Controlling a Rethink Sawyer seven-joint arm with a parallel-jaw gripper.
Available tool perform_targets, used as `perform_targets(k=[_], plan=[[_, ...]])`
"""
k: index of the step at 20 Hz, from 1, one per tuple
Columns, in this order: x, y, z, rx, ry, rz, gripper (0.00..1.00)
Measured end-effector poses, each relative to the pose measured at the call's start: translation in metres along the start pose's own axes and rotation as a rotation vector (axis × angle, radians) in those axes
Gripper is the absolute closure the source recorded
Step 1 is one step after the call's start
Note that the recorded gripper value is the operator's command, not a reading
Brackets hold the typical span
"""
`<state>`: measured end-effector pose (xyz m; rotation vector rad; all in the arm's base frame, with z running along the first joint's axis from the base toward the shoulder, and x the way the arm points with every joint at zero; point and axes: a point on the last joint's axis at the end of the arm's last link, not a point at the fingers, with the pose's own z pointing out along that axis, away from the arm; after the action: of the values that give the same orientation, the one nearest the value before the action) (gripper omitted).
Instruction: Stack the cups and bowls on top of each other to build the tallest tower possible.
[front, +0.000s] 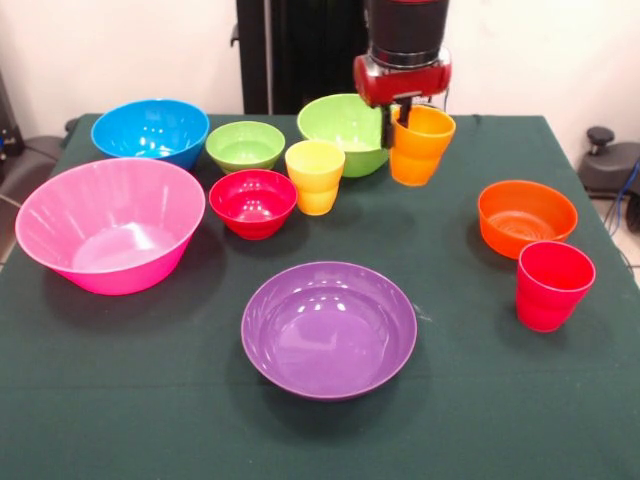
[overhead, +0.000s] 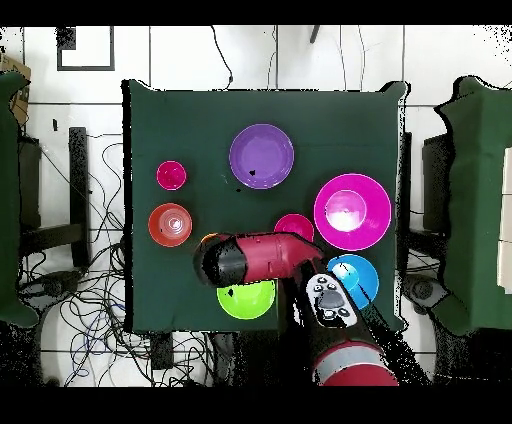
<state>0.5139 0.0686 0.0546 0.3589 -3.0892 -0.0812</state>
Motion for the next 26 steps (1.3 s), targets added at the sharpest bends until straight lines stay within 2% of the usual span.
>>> perform_targets(k=[6, 12, 23, 26], plan=[[-0.011, -0.025, 0.001, -0.007, -0.003, 0.041, 1.0], [-0.042, -0.05, -0.003, -0.012, -0.037, 0.072, 1.0], [-0.091, -0.065, -0.022, -0.027, -0.094, 0.076, 1.0], [-0.104, -0.076, -0.027, -0.038, -0.102, 0.087, 1.0]])
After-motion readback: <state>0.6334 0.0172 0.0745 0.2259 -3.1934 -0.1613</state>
